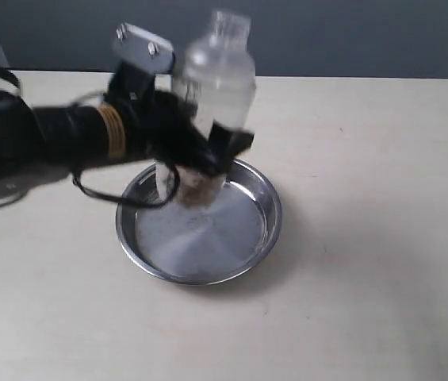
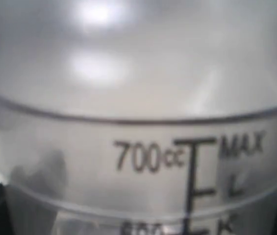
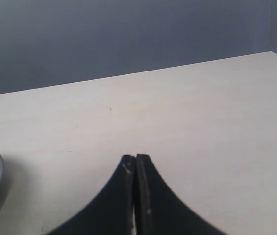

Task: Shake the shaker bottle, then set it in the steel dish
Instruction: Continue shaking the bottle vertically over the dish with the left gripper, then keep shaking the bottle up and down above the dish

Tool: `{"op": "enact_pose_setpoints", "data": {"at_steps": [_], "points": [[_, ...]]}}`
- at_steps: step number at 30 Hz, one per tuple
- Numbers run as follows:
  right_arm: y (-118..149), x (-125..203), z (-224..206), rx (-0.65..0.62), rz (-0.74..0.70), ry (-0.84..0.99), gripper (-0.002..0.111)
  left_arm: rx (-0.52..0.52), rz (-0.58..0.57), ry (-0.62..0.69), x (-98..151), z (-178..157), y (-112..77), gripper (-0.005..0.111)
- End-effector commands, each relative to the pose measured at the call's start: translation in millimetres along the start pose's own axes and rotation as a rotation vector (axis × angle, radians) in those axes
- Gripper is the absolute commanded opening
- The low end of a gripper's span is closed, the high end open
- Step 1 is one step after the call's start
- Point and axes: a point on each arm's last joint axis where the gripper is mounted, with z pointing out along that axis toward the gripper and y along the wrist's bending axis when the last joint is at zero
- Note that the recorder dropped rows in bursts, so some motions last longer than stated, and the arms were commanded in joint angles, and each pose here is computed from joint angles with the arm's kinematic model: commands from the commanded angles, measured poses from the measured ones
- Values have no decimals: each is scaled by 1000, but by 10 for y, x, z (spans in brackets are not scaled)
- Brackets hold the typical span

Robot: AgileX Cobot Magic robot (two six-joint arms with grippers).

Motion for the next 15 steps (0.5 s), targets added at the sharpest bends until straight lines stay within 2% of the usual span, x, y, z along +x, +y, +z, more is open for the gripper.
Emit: {"op": "enact_pose_setpoints", "data": {"at_steps": [1, 3, 4, 5, 7, 9, 10, 11, 13, 15], "points": [[-3, -5, -2, 4, -4, -12, -1, 21, 15, -29, -28, -42, -36, 0], [-3, -5, -2, 4, -4, -12, -1, -2, -85, 143, 552, 225, 62, 0], [-3, -5, -2, 4, -4, -12, -1, -9, -132, 169, 657, 283, 78, 0], [-3, -5, -2, 4, -4, -12, -1, -2, -160, 163, 647, 289, 75, 0], [-3, -5, -2, 4, -4, -12, -1, 62, -127, 28, 322, 155, -8, 0], [-3, -5, -2, 4, -4, -12, -1, 118, -51, -192, -216, -92, -92, 0], [-3, -5, -2, 4, -4, -12, -1, 109, -34, -226, -330, -167, -103, 0], [-3, -5, -2, 4, -4, -12, -1, 93, -22, -210, -330, -183, -105, 0], [-3, -5, -2, 4, -4, -12, -1, 67, -31, -57, 29, -15, -78, 0], [-3, -5, -2, 4, -4, -12, -1, 38, -110, 57, 418, 208, 3, 0]]}}
